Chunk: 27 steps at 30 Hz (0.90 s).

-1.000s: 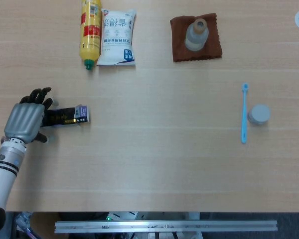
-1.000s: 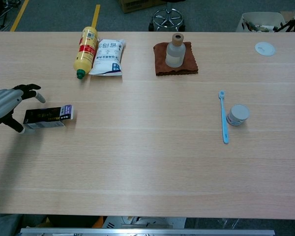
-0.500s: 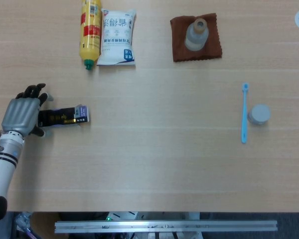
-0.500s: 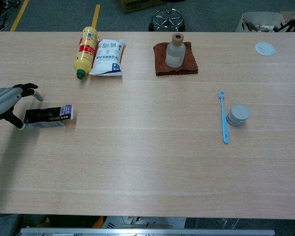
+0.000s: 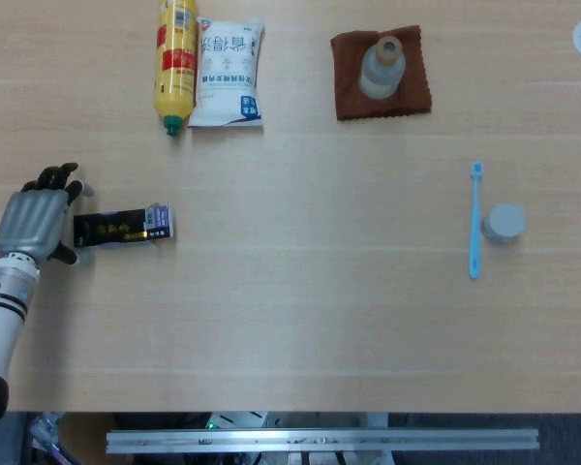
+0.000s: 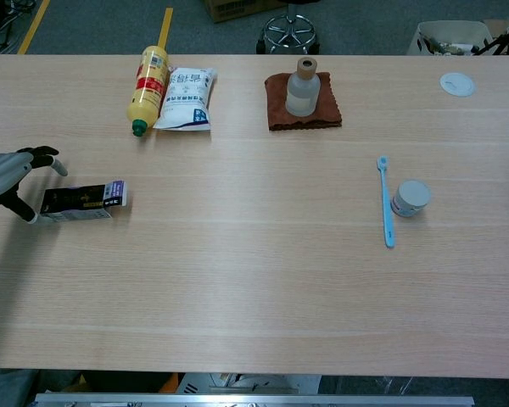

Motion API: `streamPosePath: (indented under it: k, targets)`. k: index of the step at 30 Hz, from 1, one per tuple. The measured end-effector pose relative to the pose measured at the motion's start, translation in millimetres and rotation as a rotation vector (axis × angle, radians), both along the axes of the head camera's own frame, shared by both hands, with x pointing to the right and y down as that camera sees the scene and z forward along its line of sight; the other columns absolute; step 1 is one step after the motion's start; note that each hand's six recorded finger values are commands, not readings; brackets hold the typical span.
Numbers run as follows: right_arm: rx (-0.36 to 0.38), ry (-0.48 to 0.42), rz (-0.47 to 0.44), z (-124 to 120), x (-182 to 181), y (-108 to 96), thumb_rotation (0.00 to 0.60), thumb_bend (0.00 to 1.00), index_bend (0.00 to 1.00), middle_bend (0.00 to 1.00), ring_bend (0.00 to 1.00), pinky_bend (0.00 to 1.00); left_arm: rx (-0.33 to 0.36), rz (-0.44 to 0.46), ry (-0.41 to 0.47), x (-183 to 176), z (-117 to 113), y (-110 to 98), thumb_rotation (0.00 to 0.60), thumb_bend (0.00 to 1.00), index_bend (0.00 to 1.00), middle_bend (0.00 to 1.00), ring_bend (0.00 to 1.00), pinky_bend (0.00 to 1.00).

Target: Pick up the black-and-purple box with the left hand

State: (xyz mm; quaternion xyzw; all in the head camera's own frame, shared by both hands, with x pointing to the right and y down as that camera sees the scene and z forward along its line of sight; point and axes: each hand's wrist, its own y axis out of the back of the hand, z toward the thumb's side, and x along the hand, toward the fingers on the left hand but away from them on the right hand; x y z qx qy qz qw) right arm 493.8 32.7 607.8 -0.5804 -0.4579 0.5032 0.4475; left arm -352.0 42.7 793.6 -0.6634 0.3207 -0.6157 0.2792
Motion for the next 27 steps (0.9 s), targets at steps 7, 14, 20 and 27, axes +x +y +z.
streamPosePath:
  k: [7, 14, 20, 27]
  targets:
    - [-0.006, -0.003, 0.005, 2.4, 0.9, 0.7, 0.6, 0.31, 0.3, 0.3, 0.31, 0.4, 0.006, 0.004, 0.006, 1.3, 1.1, -2.2, 0.6, 0.07, 0.26, 0.07, 0.06, 0.19]
    - [-0.011, -0.007, 0.004, 4.4, 0.7, 1.3, 0.6, 0.31, 0.3, 0.3, 0.31, 0.4, 0.017, 0.014, 0.006, 5.7, 1.0, -7.5, 0.6, 0.07, 0.26, 0.07, 0.06, 0.19]
    - [-0.014, -0.009, 0.007, 5.9, 1.6, 2.0, 0.6, 0.31, 0.3, 0.3, 0.31, 0.4, 0.025, 0.011, -0.004, 4.8, 1.2, -12.2, 0.6, 0.07, 0.27, 0.07, 0.06, 0.19]
    - [-0.012, -0.009, 0.01, 5.3, 2.7, 2.7, 0.6, 0.31, 0.3, 0.3, 0.31, 0.4, 0.024, -0.006, -0.022, -2.1, 2.9, -13.8, 0.6, 0.07, 0.27, 0.07, 0.06, 0.19]
